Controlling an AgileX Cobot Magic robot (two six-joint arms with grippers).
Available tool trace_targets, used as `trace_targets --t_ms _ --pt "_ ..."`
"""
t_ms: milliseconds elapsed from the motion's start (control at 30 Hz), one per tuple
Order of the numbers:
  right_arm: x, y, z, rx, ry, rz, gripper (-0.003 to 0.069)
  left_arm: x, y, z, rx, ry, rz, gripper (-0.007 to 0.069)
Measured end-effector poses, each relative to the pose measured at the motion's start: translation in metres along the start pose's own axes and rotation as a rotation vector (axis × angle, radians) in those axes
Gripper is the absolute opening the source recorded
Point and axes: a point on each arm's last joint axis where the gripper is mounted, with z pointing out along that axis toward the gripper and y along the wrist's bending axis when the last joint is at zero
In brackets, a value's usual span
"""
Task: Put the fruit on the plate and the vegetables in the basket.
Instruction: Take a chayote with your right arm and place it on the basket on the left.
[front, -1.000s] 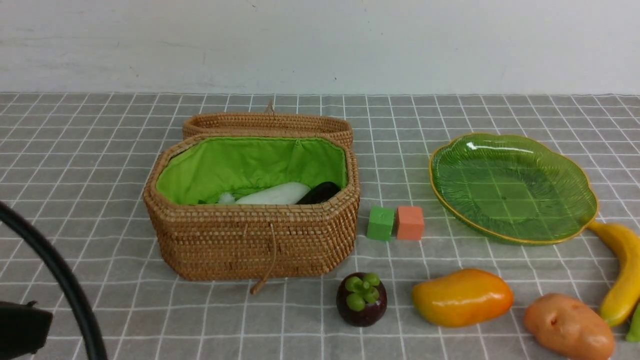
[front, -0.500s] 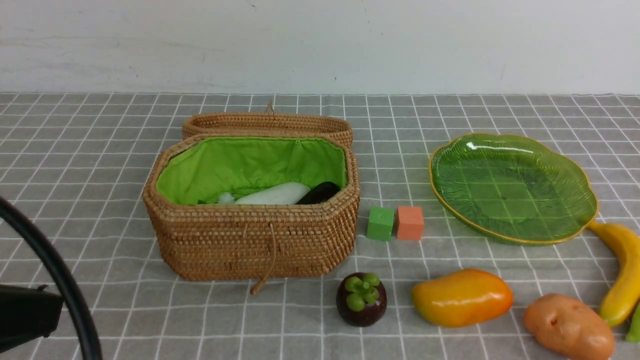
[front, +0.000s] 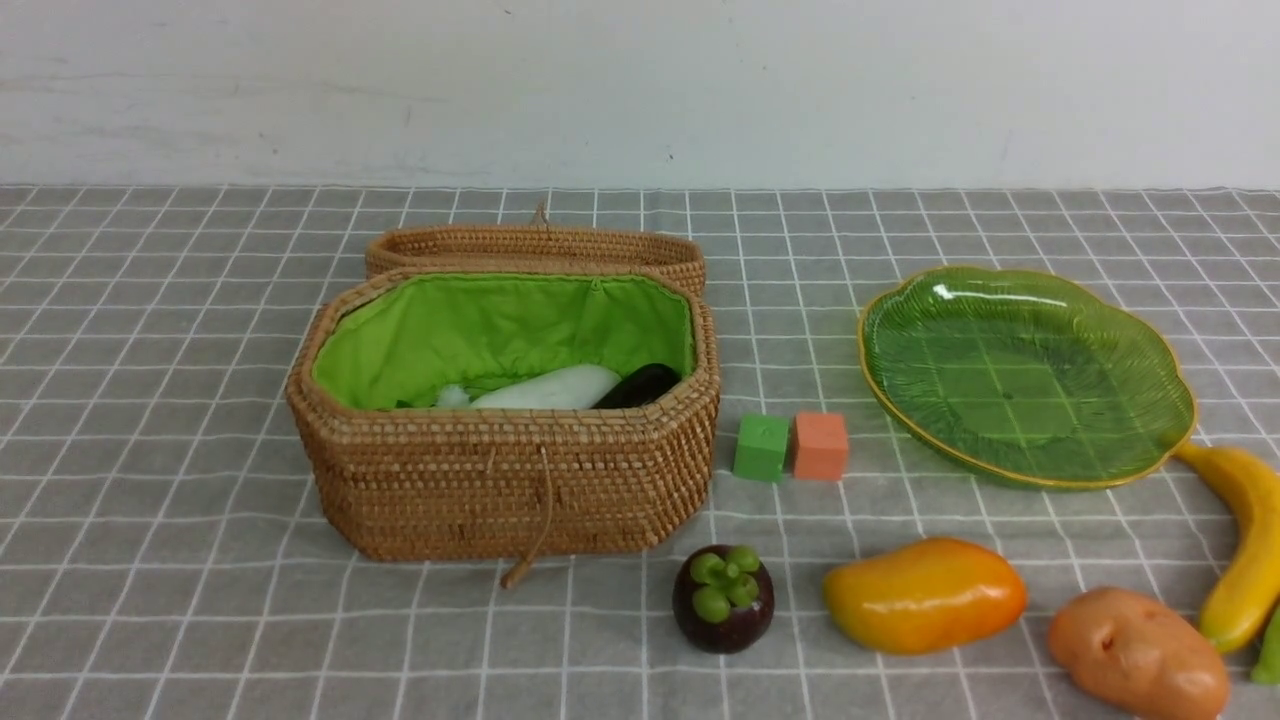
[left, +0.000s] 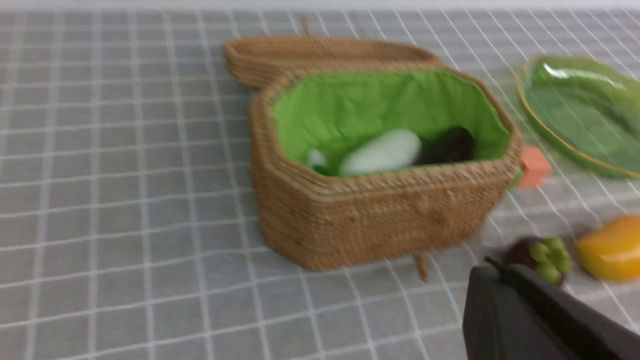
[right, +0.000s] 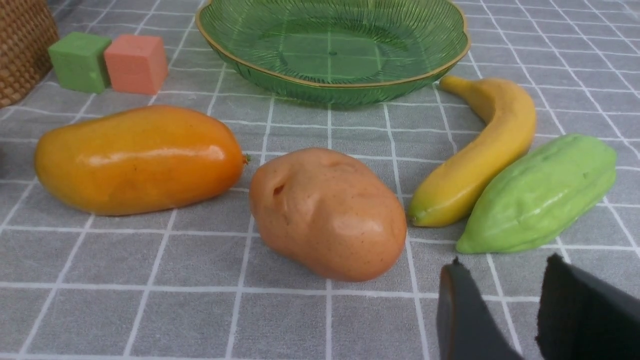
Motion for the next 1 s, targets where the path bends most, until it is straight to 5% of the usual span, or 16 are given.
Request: trace_targets --t_ms 333,567,1000 --pt "0.000 0.000 0.000 0.000 0.000 0.000 0.0241 0.124 0.033 0.006 -0.263 -0.219 -0.022 -0.0013" --pt "0.000 0.000 0.000 0.000 0.000 0.000 0.0241 0.186 0.040 0.038 -0.200 -0.061 -0.040 -0.0013" --pt "0.000 0.000 0.000 0.000 0.000 0.000 0.0241 0.201 0.043 0.044 -0.208 0.011 0.003 -0.0007"
